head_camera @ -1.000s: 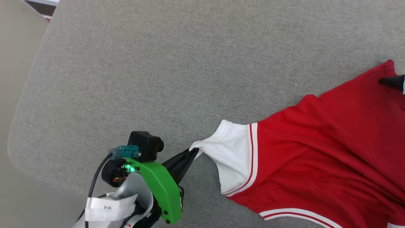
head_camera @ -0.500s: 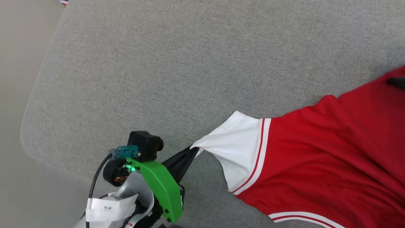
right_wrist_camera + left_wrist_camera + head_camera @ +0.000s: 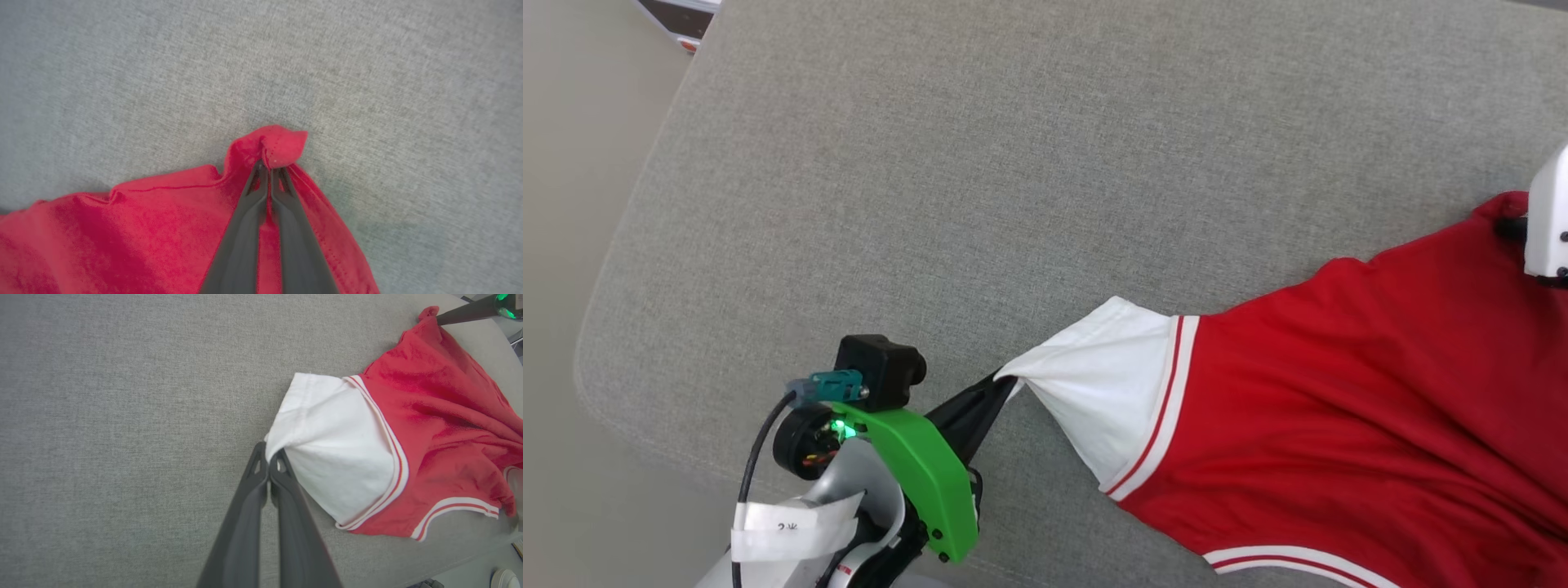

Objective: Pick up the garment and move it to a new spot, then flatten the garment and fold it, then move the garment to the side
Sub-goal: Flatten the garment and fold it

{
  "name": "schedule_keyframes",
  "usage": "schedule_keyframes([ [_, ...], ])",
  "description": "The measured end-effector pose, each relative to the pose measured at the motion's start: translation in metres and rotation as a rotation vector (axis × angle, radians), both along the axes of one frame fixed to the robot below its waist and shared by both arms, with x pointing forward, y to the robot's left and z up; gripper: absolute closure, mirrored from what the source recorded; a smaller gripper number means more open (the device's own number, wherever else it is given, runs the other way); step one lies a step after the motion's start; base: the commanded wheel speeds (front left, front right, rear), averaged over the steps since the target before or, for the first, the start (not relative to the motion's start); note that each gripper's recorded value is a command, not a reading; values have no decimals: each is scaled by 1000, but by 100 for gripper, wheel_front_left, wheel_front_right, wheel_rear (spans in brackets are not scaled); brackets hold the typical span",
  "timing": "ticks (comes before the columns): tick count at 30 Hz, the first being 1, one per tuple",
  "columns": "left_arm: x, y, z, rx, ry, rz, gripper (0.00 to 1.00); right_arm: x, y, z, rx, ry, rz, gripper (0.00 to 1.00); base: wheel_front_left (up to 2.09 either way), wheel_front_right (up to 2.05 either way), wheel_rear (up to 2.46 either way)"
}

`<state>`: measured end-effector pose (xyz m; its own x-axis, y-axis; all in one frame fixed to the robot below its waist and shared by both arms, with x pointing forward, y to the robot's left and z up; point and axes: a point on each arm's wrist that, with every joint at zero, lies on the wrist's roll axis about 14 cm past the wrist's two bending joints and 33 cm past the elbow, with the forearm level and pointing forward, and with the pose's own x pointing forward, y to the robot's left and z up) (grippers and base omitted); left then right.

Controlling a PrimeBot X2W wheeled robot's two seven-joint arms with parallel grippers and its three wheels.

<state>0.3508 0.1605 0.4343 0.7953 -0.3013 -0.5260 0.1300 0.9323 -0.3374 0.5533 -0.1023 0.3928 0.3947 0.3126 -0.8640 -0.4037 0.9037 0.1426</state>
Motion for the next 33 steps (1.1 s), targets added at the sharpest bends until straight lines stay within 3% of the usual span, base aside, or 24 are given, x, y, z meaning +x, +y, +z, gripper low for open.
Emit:
schedule_keyframes([
  [12,12,21,47,38,-165,33,100,0,-19,83,141,-333,-72,100,0,0,0],
  [13,14,22,63,46,-219,28,100,-6,-28,106,158,-418,-82,100,0,0,0],
  [20,24,32,118,74,-413,61,100,-28,-50,165,210,-627,-107,100,0,0,0],
  [33,32,31,235,100,-843,103,100,-85,-96,255,260,-948,-170,100,0,0,0],
])
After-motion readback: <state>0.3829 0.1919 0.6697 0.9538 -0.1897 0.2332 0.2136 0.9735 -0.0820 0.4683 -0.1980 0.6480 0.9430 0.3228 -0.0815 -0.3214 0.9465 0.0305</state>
